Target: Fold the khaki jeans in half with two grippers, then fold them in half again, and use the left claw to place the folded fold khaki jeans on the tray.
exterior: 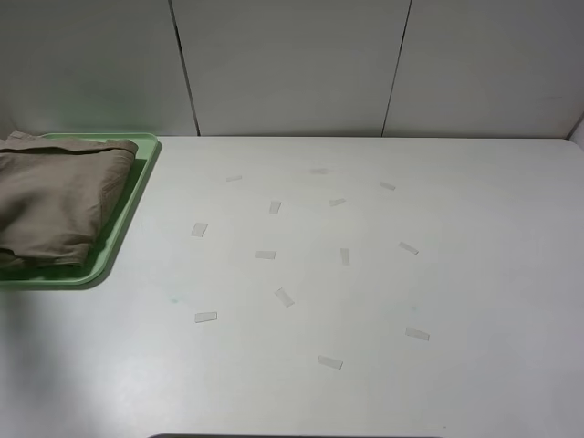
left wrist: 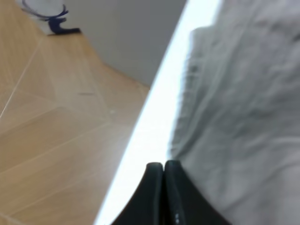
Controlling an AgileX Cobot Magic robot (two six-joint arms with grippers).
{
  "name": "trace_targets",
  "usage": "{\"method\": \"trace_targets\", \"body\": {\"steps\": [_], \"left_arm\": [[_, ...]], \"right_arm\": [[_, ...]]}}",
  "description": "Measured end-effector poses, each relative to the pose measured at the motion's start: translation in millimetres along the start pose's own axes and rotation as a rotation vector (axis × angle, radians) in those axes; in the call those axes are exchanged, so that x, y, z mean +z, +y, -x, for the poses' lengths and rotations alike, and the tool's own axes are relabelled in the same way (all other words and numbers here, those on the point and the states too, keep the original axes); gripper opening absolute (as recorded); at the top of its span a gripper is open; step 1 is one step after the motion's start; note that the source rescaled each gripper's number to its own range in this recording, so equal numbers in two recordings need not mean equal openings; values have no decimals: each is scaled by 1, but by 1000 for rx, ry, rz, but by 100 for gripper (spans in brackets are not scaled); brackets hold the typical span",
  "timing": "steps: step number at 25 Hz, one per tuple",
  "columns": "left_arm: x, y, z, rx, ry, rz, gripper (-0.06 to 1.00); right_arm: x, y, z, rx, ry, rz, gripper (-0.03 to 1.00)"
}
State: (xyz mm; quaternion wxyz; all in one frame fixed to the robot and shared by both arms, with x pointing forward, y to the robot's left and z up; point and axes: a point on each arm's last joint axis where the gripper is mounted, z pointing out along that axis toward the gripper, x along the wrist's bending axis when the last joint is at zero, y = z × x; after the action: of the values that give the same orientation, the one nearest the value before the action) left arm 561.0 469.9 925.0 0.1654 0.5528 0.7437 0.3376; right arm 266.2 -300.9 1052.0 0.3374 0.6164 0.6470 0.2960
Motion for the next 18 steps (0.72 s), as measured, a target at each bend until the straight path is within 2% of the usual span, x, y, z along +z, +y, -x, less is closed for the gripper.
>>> {"method": "trace_targets", "body": {"steps": [4, 10, 12, 14, 18], "left_arm": [[-36, 28, 11, 33, -11, 120, 0], [-124, 63, 7, 30, 25, 308, 1], [-159, 70, 4, 33, 44, 378, 5], [-190, 72, 2, 29, 60, 432, 14], [-248, 68, 3, 4, 64, 522, 48]], "right_arm": [[0, 0, 0, 0, 0, 0, 100], [0, 0, 0, 0, 0, 0, 100], [0, 0, 0, 0, 0, 0, 100], [0, 0, 0, 0, 0, 0, 100], [0, 0, 0, 0, 0, 0, 100]]}}
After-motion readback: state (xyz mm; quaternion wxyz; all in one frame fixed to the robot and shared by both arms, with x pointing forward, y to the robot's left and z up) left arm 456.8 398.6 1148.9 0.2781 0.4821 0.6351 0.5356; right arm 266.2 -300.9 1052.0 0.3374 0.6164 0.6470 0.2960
